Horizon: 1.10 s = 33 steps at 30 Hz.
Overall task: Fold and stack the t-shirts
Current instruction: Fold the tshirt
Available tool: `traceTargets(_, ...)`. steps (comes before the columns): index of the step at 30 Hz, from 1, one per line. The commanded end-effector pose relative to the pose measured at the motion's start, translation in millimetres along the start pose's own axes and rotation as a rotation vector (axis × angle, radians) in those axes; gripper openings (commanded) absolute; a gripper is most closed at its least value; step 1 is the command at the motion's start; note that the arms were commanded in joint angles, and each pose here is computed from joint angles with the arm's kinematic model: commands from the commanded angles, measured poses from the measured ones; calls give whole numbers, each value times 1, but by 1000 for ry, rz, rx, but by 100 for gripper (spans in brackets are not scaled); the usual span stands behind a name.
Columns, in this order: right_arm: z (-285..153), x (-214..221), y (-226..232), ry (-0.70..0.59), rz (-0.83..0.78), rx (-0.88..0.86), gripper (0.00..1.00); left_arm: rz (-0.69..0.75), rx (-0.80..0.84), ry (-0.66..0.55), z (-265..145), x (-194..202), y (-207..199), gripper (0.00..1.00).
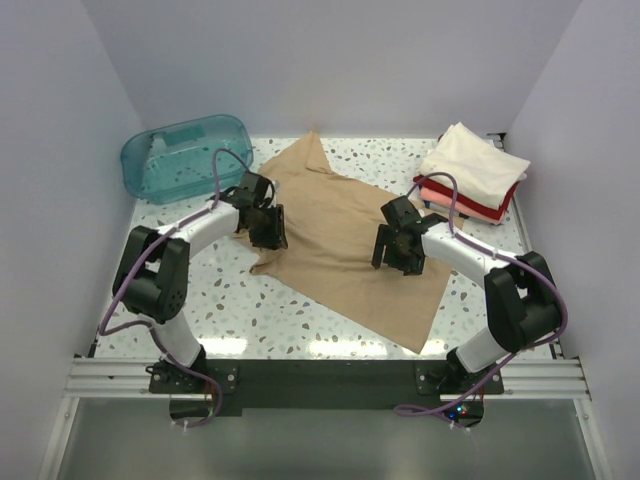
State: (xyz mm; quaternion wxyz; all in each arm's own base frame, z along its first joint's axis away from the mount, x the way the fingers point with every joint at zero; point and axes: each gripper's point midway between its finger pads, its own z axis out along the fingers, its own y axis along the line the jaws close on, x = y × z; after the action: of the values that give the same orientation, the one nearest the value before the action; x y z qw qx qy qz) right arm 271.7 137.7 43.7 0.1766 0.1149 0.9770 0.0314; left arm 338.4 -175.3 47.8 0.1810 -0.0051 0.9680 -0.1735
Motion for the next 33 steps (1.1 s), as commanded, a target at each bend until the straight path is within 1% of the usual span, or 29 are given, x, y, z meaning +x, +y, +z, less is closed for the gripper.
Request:
traceTargets(1, -7, -4, -2, -27, 25, 8, 76, 18, 34, -74, -26, -24, -19, 45)
traceTargets(3, -6, -5, 0, -27, 28, 8, 76, 14, 27, -119, -42, -33, -21, 51)
traceTargets(5, -5, -4, 0, -23, 26, 9, 76, 4, 20, -174, -59, -43, -19, 52)
traceTargets(8, -4, -4, 1, -18, 29, 8, 76, -53, 24, -246, -79, -55, -4, 52)
traceTargets(10, -3, -4, 1, -17, 29, 7, 76, -73, 17, -259, -79, -55, 10, 49)
traceTargets(13, -1, -4, 2, -12, 25, 8, 76, -105, -6, -211, -68, -49, 35, 46)
traceTargets(14, -1, -4, 2, -10, 22, 6, 76, -100, -6, -197, -63, -46, 37, 46)
traceTargets(20, -1, -9, 7, -13, 10, 1, 76, -123, 52, -155, -37, -40, 35, 33)
traceTargets(26, 1, -5, 6, 5, 3, 8, 76, -136, 68, -125, -20, -33, 37, 32)
traceTargets(33, 4, -7, 8, 9, 6, 6, 76, -140, 86, -117, -7, -37, 37, 32)
